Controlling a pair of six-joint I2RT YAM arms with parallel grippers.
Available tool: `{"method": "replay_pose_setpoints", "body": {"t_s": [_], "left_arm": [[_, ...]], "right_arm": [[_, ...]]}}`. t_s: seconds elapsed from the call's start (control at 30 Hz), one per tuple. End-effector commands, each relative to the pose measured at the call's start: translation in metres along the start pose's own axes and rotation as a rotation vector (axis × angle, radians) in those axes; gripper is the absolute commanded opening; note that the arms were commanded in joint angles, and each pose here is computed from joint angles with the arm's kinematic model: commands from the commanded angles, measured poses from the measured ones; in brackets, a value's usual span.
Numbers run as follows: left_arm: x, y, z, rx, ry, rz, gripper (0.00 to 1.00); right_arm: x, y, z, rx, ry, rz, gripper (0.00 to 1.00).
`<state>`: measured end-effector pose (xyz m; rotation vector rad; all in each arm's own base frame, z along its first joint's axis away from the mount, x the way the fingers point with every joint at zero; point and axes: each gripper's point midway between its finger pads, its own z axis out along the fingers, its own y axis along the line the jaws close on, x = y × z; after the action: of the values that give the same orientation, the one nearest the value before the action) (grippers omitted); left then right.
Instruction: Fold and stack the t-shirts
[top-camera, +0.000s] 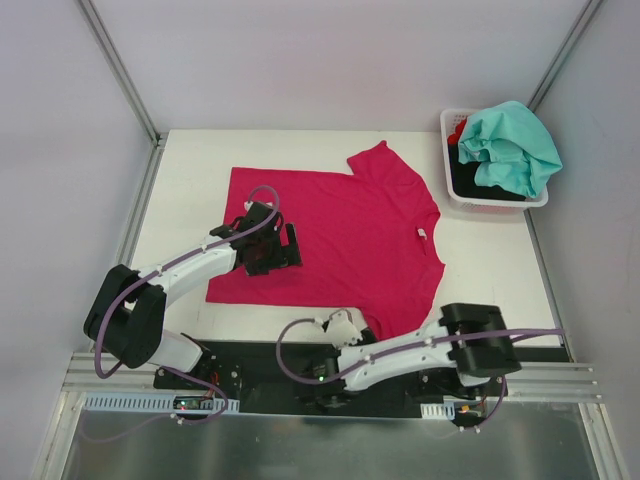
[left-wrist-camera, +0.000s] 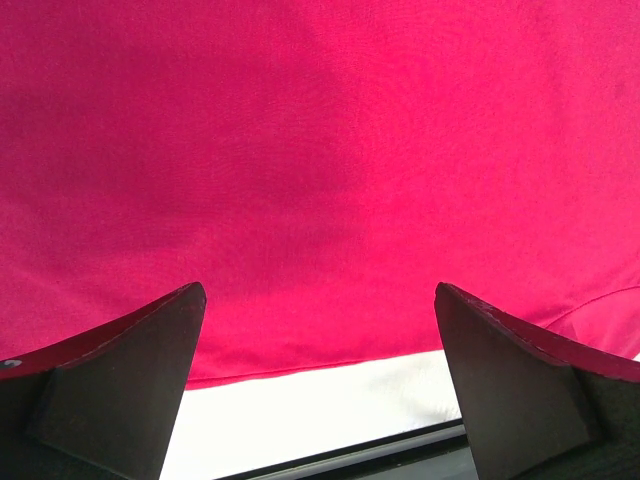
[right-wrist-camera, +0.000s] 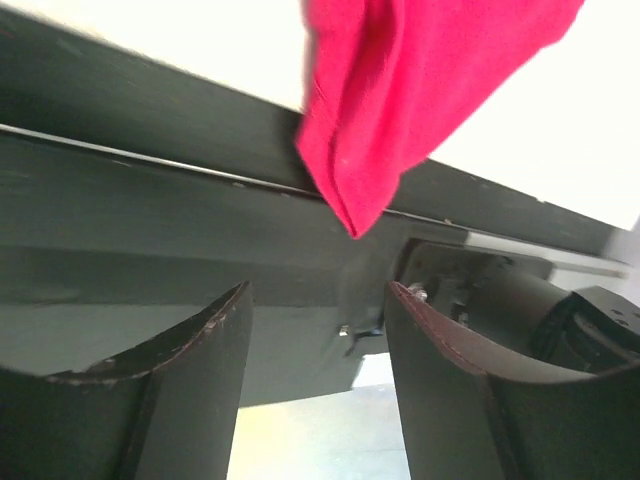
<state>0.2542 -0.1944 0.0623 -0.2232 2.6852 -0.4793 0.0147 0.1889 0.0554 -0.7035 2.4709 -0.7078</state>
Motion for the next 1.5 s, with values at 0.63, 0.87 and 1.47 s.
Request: {"method": "replay_pose_setpoints", "body": {"t_s": [0.63,0.87,1.47], "left_arm": [[-0.009,-0.006,-0.009,0.005,-0.048,0.017,0.99],[-0.009,-0.005,-0.008,0.000,-0.045,0.017,0.99],[-0.009,-0.005,-0.006,-0.004,-0.040,0.011,0.99]], "right_arm": [[-0.089,-0.063,0.019,-0.014,-0.113,0.182,0.38],[-0.085,-0.046,0.034,-0.047,-0.082,0.163,0.37],[-0.092,0.001,0.063,-0.053,-0.012,0.061,0.36]]}}
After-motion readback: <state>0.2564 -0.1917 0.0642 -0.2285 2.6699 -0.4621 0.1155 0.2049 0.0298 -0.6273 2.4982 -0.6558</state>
